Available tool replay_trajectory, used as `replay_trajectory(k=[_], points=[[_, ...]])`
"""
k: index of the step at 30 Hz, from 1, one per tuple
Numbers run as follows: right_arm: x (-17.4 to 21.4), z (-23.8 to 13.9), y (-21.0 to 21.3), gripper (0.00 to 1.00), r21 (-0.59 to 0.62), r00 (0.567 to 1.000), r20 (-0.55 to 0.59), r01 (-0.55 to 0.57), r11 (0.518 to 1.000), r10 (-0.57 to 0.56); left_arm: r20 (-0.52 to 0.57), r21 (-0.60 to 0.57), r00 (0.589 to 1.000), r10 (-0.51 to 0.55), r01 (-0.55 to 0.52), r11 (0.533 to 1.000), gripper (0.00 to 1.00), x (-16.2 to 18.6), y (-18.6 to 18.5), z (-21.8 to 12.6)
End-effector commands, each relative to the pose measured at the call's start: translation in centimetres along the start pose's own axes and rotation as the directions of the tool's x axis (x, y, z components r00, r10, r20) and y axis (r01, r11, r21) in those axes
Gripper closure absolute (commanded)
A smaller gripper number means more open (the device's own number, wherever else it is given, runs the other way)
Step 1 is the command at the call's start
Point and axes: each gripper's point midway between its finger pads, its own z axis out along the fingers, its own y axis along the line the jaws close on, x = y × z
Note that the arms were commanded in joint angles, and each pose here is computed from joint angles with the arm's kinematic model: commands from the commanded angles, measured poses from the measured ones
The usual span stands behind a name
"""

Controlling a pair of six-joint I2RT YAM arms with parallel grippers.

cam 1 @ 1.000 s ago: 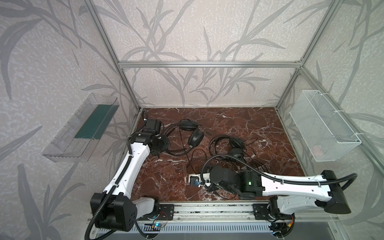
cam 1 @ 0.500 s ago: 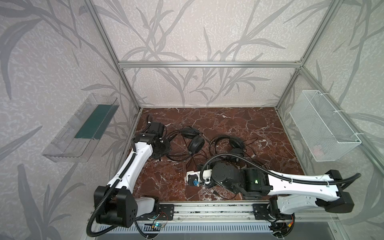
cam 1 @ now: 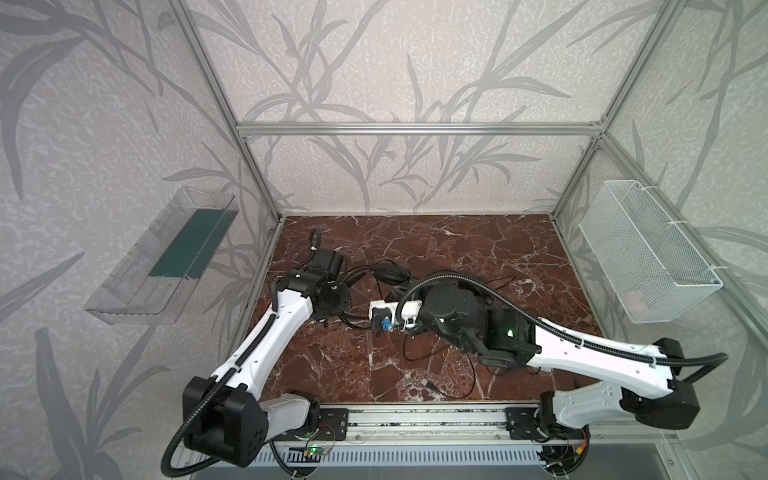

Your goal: Wrap the headphones

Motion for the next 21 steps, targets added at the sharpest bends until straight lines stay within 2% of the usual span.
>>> replay_trajectory(k=[1, 4, 7, 13, 19, 21], points=[[-3.6, -1.0, -5.7, 0.93, 0.139, 0.987, 0.144, -0.090, 0.986, 0.070, 0.075, -0.045, 0.997, 0.033, -0.030, 0.999, 1.00, -0.8, 0.8, -0.4], [-3.5, 0.0, -7.2, 0.90, 0.181, 0.986, 0.142, -0.108, 0.978, 0.083, 0.075, -0.041, 0.996, 0.046, -0.043, 0.998, 1.00, -0.6, 0.5, -0.4], [-3.4, 0.5, -9.2, 0.82, 0.248, 0.983, 0.155, -0.134, 0.959, 0.097, 0.070, -0.036, 0.996, 0.062, -0.060, 0.998, 1.00, -0.4, 0.3, -0.4], [-4.2, 0.6, -10.9, 0.69, 0.281, 0.975, 0.198, -0.155, 0.947, 0.101, 0.070, -0.042, 0.995, 0.077, -0.074, 0.996, 1.00, -0.2, 0.4, -0.6], [-4.0, 0.9, -13.1, 0.66, 0.320, 0.967, 0.224, -0.193, 0.928, 0.124, 0.065, -0.008, 0.994, 0.087, -0.087, 0.996, 1.00, 0.7, 0.2, -1.5], [-4.0, 0.9, -14.1, 0.59, 0.331, 0.963, 0.236, -0.202, 0.922, 0.126, 0.066, 0.003, 0.993, 0.094, -0.095, 0.995, 1.00, 1.0, 0.1, -1.9]])
